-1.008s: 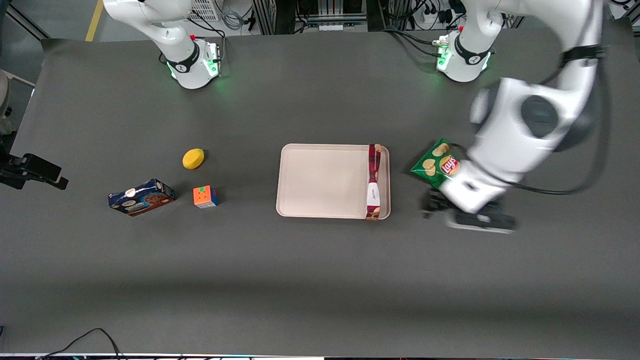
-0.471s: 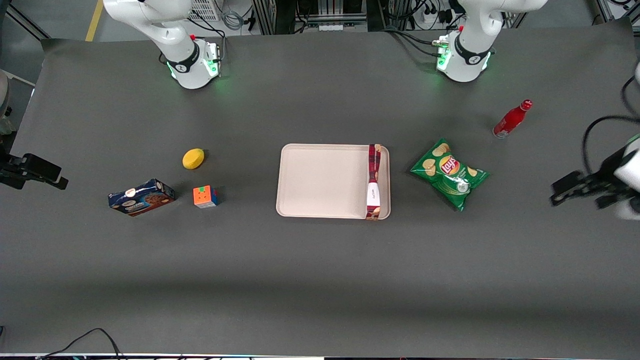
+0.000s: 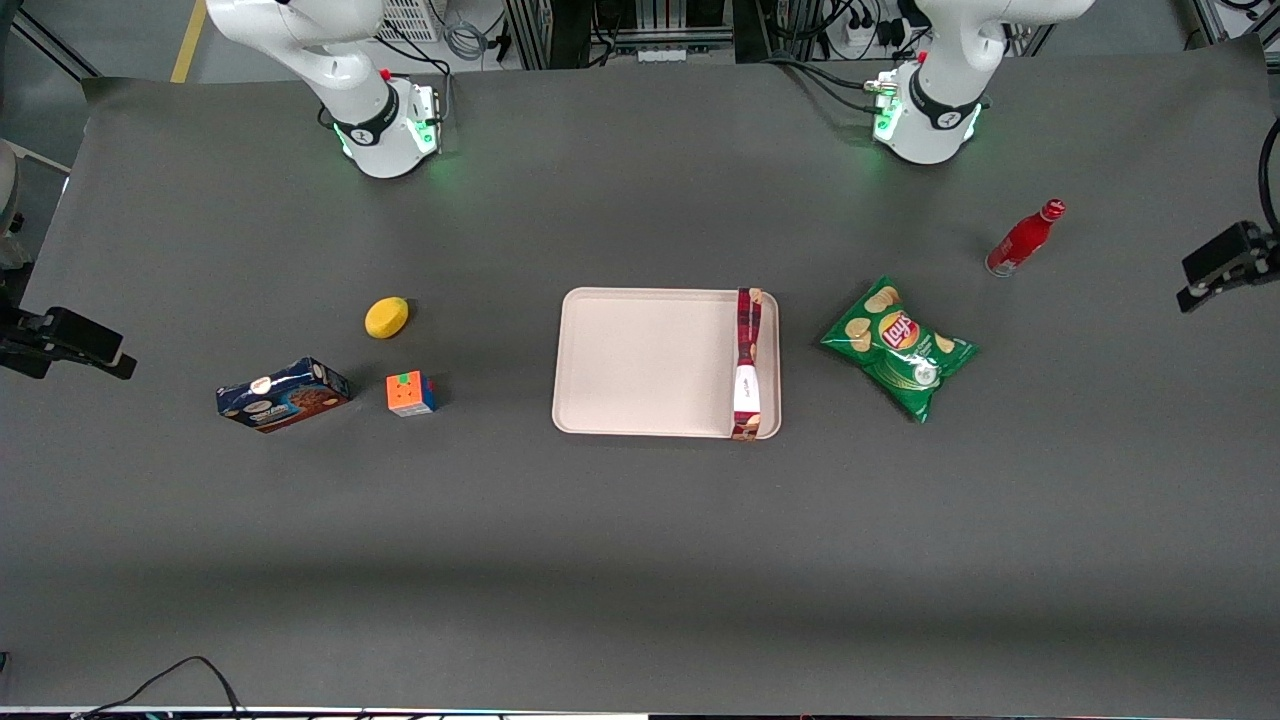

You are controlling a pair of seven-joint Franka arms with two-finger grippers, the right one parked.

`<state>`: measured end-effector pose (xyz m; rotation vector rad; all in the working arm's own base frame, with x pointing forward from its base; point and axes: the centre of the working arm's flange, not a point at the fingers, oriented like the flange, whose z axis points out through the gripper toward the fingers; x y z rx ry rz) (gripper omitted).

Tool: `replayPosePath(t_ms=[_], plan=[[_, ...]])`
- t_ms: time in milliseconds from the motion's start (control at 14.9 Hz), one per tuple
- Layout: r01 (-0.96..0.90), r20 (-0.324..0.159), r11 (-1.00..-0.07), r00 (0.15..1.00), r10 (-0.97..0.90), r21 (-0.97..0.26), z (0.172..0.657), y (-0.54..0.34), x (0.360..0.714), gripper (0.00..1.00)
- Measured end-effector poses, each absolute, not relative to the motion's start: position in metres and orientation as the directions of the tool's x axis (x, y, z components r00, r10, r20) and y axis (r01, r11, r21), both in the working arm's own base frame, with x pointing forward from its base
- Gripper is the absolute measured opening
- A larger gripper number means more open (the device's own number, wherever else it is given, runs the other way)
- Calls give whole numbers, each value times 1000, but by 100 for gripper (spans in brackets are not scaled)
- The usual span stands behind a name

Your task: Place red cookie box on tray

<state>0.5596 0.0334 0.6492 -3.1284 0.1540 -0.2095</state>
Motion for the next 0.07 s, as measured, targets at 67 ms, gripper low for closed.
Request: replayPosePath(t_ms=[67], plan=[[-100,132,-995,986,-100,-7,650,34,556,100]])
